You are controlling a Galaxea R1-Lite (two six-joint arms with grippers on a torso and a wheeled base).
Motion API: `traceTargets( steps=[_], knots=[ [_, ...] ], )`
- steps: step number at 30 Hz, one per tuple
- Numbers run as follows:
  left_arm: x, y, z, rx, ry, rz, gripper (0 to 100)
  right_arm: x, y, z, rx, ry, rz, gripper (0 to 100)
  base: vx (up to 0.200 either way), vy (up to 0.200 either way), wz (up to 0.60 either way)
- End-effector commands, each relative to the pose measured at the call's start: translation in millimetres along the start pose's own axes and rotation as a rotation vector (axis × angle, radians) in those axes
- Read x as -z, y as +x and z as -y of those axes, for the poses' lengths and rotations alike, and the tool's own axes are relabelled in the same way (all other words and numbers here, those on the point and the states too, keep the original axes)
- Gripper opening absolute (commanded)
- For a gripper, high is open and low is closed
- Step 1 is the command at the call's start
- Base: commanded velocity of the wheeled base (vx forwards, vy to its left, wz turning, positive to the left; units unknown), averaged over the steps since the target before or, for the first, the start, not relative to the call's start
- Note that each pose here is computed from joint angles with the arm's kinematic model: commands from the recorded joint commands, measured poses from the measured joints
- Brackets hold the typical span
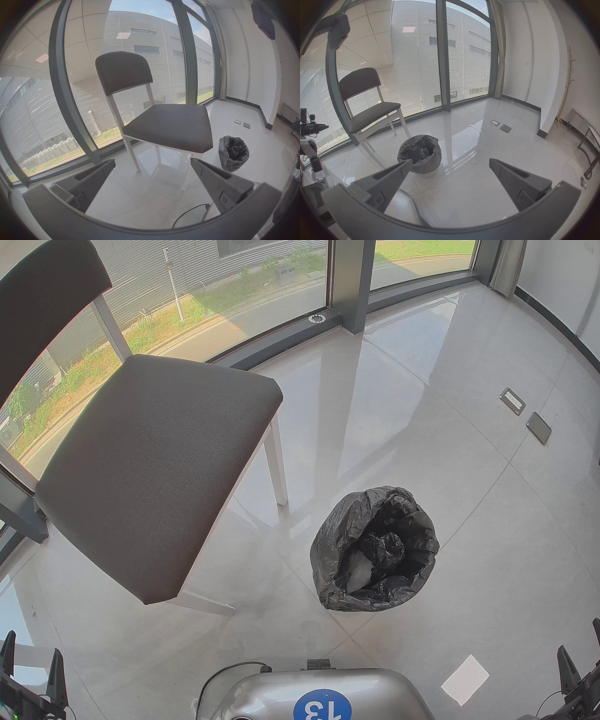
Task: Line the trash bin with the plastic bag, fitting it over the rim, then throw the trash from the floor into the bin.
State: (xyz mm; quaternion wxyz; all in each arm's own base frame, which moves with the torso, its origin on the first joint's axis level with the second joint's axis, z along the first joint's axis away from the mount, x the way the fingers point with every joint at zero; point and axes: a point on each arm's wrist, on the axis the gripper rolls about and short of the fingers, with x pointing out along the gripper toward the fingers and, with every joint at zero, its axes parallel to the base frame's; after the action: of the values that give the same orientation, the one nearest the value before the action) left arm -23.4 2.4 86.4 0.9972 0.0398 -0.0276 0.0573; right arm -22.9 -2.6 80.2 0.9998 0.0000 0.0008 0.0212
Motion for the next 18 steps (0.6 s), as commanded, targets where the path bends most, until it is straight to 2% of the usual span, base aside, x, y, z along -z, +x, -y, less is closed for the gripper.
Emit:
traceTargets(
  steps=[1, 3, 4, 7, 14, 18],
  knots=[
    [4.7, -0.2, 1.8, 0.062, 0.011, 0.002, 100, 4.8, 0.1, 0.0, -0.001, 0.0, -0.001, 100, 0.0, 0.0, 0.0],
    [4.7, -0.2, 2.3, 0.085, 0.011, 0.004, 100, 5.0, 0.1, 0.0, -0.002, 0.0, -0.003, 100, 0.0, 0.0, 0.0],
    [4.9, -0.3, 3.4, 0.129, -0.009, 0.004, 100, 5.0, 0.1, 0.0, -0.001, 0.0, -0.003, 100, 0.0, 0.0, 0.0],
    [9.8, -0.7, 4.5, 0.169, -0.003, -0.044, 100, 5.0, 0.1, 0.0, -0.001, 0.0, -0.003, 100, 0.0, 0.0, 0.0],
    [10.0, -0.6, 4.4, 0.165, -0.018, -0.045, 100, 5.0, 0.1, 0.0, -0.002, 0.0, -0.003, 100, 0.0, 0.0, 0.0],
    [10.0, -0.6, 3.9, 0.145, -0.076, -0.052, 100, 4.8, 0.1, -0.1, -0.004, 0.0, -0.001, 100, 0.0, 0.0, 0.0]
  ],
)
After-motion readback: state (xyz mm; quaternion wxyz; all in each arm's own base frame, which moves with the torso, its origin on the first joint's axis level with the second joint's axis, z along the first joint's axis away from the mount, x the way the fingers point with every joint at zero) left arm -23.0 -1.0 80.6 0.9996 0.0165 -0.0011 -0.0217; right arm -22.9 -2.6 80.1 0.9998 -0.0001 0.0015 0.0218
